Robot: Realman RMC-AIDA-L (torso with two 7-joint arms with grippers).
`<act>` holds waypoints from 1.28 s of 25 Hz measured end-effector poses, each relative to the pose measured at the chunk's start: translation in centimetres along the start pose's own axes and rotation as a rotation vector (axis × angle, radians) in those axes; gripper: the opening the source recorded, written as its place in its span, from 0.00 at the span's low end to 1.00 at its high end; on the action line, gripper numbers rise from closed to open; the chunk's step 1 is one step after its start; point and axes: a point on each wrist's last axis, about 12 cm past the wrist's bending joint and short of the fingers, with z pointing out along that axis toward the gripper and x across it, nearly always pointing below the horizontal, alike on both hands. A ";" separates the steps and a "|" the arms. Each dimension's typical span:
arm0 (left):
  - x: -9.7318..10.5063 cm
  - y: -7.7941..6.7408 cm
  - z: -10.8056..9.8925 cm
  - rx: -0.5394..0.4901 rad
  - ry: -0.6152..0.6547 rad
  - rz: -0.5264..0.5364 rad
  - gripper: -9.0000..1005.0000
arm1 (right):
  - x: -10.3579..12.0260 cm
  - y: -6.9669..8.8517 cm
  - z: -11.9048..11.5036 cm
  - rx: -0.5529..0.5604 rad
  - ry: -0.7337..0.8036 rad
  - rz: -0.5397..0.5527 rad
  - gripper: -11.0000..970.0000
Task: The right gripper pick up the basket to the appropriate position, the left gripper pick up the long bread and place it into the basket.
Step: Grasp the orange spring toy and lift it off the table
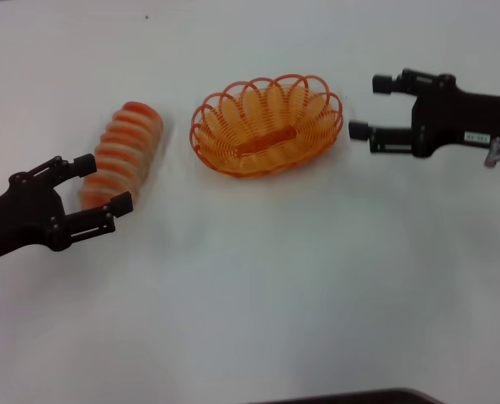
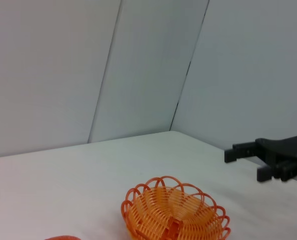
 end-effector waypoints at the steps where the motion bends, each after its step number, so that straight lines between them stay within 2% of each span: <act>1: 0.0 0.0 0.0 0.001 0.002 -0.002 0.90 | 0.1 0.1 0.0 -0.014 0.033 -0.029 0.91; 4: 0.0 0.0 -0.2 0.004 0.005 -0.007 0.90 | 0.7 0.5 -0.4 -0.036 0.101 -0.083 0.91; 12: -0.2 0.3 -0.1 0.001 0.018 -0.053 0.90 | 1.5 0.8 -0.8 -0.028 0.135 -0.097 0.91; 14: -0.7 0.9 -0.1 -0.020 0.032 -0.118 0.90 | 1.5 0.8 -0.8 -0.027 0.136 -0.098 0.91; 16: -1.5 1.9 -0.3 -0.057 0.063 -0.234 0.90 | 1.4 0.8 -0.7 -0.028 0.134 -0.096 0.91; 19: -3.0 3.5 -0.5 -0.117 0.150 -0.412 0.90 | 1.3 0.7 -0.6 -0.026 0.129 -0.096 0.91; 21: -4.2 4.5 -0.4 -0.162 0.239 -0.462 0.90 | 1.1 0.7 -0.4 -0.026 0.124 -0.100 0.91; 24: -6.5 5.4 0.2 -0.222 0.396 -0.425 0.90 | 0.7 0.5 -0.1 -0.032 0.120 -0.108 0.91; 26: -8.0 5.5 0.9 -0.256 0.466 -0.379 0.90 | 0.5 0.4 0.0 -0.032 0.117 -0.113 0.91; 32: -11.5 4.0 4.2 -0.334 0.570 -0.254 0.90 | 0.2 -0.1 0.3 -0.003 0.122 -0.112 0.91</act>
